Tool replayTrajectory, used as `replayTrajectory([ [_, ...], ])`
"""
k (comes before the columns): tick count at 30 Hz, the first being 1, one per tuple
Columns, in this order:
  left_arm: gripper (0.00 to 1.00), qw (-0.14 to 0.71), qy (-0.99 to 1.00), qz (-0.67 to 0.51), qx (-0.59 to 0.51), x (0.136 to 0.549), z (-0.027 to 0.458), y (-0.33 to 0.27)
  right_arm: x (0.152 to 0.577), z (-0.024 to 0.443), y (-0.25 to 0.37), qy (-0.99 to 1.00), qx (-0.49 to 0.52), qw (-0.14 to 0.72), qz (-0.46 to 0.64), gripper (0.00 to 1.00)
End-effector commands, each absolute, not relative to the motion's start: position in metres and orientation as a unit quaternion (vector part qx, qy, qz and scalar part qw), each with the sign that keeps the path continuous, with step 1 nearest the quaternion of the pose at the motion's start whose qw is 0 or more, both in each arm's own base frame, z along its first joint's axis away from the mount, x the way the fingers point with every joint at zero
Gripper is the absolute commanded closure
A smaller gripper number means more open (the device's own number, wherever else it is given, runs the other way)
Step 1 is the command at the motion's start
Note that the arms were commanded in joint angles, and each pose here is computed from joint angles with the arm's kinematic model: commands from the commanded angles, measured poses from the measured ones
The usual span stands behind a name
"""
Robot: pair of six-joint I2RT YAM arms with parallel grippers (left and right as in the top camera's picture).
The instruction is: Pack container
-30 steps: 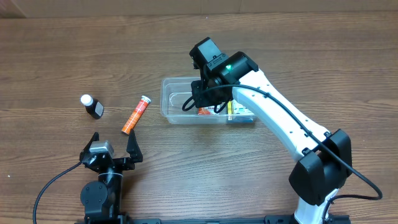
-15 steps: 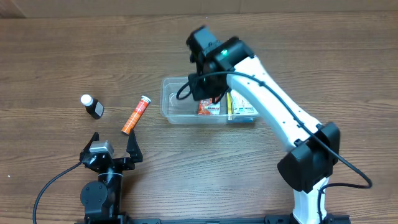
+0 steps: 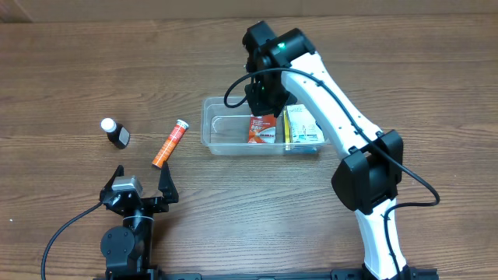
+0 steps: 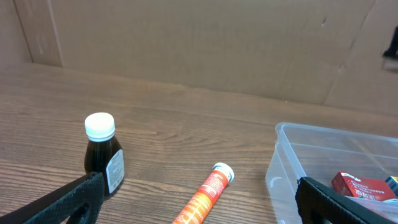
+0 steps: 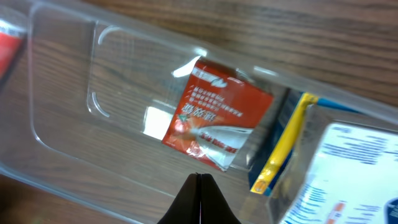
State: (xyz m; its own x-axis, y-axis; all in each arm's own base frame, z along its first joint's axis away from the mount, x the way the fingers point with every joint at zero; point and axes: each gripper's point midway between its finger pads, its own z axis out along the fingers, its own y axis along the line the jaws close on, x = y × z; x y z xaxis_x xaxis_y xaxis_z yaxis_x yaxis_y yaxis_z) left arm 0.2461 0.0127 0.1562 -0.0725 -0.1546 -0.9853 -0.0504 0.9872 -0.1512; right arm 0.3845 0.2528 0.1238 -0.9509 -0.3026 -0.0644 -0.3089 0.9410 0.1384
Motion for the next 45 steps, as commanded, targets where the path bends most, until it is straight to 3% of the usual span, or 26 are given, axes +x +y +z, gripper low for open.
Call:
replayTrajectory([
  [1,0.0,0.68,0.73,-0.031,-0.065,0.246,0.157,0.014,0.373,0.13,0.275,0.979,-0.184,0.027,0.084,0.96],
  [23,0.0,0.68,0.73,-0.031,-0.065,0.246,0.156,0.014,0.354,0.057,0.302,0.932,-0.354,0.002,0.076,0.96],
  [45,0.0,0.68,0.73,-0.031,-0.065,0.246,0.156,0.014,0.358,0.043,0.311,0.891,-0.443,0.026,0.096,0.96],
])
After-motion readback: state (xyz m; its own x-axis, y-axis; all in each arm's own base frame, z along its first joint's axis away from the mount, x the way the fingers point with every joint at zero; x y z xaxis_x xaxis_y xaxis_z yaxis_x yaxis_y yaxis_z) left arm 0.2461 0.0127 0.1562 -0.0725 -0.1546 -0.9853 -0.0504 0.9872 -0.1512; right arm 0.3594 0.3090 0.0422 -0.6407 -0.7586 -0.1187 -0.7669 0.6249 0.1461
